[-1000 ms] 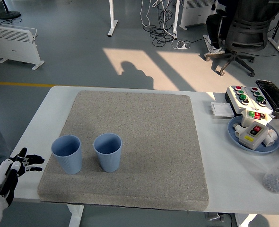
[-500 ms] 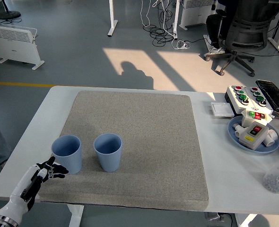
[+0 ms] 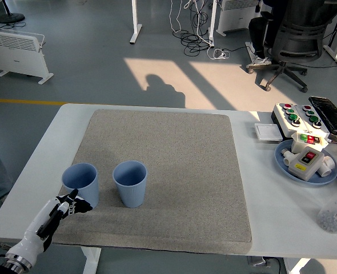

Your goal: Push cup pick cup insert cup

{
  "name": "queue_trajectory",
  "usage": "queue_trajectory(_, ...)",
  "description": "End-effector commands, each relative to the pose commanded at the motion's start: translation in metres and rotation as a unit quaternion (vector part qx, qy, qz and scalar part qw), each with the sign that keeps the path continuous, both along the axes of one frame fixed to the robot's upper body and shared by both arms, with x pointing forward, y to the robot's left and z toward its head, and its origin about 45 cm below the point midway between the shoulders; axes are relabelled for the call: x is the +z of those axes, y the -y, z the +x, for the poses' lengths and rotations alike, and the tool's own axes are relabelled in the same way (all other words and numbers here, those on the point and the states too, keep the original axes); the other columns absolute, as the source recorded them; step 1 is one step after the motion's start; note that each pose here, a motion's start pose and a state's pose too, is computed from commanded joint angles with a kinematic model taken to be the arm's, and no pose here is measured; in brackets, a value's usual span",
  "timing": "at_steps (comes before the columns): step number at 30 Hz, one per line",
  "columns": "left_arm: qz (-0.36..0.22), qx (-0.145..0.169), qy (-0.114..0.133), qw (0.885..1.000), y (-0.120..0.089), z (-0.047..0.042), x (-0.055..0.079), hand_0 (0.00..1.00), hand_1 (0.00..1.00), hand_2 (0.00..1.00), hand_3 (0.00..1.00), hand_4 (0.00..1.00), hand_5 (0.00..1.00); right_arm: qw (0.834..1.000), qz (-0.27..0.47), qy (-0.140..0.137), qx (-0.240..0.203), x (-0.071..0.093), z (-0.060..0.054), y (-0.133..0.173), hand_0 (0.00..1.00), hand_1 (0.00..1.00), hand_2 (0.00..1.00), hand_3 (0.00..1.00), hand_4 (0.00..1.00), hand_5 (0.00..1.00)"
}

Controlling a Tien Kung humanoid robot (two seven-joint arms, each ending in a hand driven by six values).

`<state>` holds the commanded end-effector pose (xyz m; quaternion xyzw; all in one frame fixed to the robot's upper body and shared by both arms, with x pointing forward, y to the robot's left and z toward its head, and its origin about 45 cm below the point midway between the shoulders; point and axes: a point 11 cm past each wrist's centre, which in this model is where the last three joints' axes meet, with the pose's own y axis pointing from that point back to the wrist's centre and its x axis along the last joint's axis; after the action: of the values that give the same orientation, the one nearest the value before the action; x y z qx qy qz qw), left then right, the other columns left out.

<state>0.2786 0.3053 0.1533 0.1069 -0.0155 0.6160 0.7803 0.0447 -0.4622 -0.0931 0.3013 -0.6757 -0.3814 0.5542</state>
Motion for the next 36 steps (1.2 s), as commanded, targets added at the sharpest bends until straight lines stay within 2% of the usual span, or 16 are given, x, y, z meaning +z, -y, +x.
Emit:
queue_trajectory(8,0.008,-0.002,-0.005,1.000,-0.004,0.0136,-0.005,0.690,0.612,0.538,0.470,0.647,0.998,1.000,0.000,0.002,0.000,0.000,0.001,0.000,0.688,0.589,0.635,0.555,0.098,0.415)
queue_trajectory(13,0.008,0.004,-0.008,1.000,-0.007,0.0161,-0.008,0.698,0.617,0.541,0.470,0.652,0.998,1.000,0.000,0.003,-0.002,0.000,0.002,0.000,0.688,0.589,0.632,0.555,0.098,0.416)
queue_trajectory(24,0.013,0.002,0.011,1.000,-0.011,0.0413,0.001,0.713,0.622,0.540,0.470,0.656,0.998,1.000,0.000,0.007,-0.001,0.001,0.007,0.000,0.688,0.585,0.632,0.555,0.098,0.413)
queue_trajectory(30,-0.048,0.006,0.002,0.999,-0.017,0.0502,0.004,0.713,0.625,0.540,0.472,0.657,0.998,1.000,0.000,0.007,0.000,0.001,0.008,0.000,0.688,0.588,0.632,0.554,0.098,0.413)
queue_trajectory(36,-0.075,0.011,0.006,0.997,-0.021,0.0615,0.009,0.720,0.626,0.539,0.467,0.655,0.998,1.000,0.000,0.008,0.001,0.001,0.008,0.000,0.689,0.588,0.633,0.555,0.098,0.413)
